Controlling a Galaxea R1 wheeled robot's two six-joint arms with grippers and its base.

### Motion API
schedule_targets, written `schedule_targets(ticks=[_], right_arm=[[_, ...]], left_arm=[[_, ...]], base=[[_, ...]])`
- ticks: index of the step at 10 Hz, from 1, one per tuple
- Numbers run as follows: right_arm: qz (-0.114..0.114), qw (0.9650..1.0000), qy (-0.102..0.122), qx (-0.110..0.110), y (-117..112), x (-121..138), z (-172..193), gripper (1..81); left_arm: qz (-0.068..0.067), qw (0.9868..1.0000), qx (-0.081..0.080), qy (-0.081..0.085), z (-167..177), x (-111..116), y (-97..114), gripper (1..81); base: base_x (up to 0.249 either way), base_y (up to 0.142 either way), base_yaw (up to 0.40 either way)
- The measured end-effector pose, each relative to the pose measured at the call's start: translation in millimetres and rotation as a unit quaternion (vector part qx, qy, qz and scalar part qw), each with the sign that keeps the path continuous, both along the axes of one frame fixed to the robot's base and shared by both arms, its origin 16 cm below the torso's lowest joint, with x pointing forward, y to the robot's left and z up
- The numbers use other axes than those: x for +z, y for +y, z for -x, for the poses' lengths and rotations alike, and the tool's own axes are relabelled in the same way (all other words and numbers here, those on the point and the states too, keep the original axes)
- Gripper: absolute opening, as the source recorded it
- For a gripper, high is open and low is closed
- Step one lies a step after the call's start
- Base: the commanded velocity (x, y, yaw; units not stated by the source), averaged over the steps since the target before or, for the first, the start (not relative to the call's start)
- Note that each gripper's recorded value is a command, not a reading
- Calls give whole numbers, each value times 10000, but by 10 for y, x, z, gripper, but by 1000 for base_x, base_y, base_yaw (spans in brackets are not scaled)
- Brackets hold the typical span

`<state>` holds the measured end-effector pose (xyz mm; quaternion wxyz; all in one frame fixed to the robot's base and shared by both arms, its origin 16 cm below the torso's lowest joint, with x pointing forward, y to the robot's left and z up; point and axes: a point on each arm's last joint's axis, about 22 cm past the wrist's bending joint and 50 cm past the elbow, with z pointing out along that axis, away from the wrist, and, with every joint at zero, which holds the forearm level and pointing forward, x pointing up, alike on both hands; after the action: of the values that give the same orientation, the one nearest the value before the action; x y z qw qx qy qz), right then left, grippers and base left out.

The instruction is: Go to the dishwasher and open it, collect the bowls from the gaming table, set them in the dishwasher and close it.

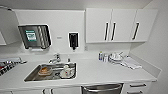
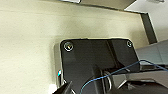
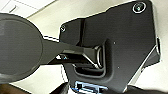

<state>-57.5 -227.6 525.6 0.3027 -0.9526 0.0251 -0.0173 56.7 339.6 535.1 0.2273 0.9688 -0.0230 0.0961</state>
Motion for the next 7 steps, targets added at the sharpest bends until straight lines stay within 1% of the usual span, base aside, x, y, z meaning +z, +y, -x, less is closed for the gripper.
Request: schedule_targets(ticks=[1,2,3,4,5,6,7], right_arm=[[-20,10000,93,-6,-38,32,0,811],[-124,9999,84,-21,-122,209,-103,811],[-204,9998,21,-31,-207,376,-225,811],[-222,9997,-76,-51,-294,471,-355,811],[-237,9996,-161,-60,-360,541,-461,811],[-263,9991,-337,-79,-377,576,-674,811],[-311,9977,-583,-116,-354,605,-952,811]], left_arm=[[5,10000,43,20,-44,98,128,811],[90,9999,95,-20,-107,226,166,811],[165,9997,140,-134,-229,412,231,811],[152,9991,202,-337,-426,604,386,811],[71,9986,234,-463,-577,764,579,811],[98,9975,307,-632,-788,970,668,811],[235,9954,338,-863,-1036,1204,626,811]], base=[[0,0,0],[0,0,0],[0,0,0],[0,0,0],[0,0,0],[0,0,0],[0,0,0]])
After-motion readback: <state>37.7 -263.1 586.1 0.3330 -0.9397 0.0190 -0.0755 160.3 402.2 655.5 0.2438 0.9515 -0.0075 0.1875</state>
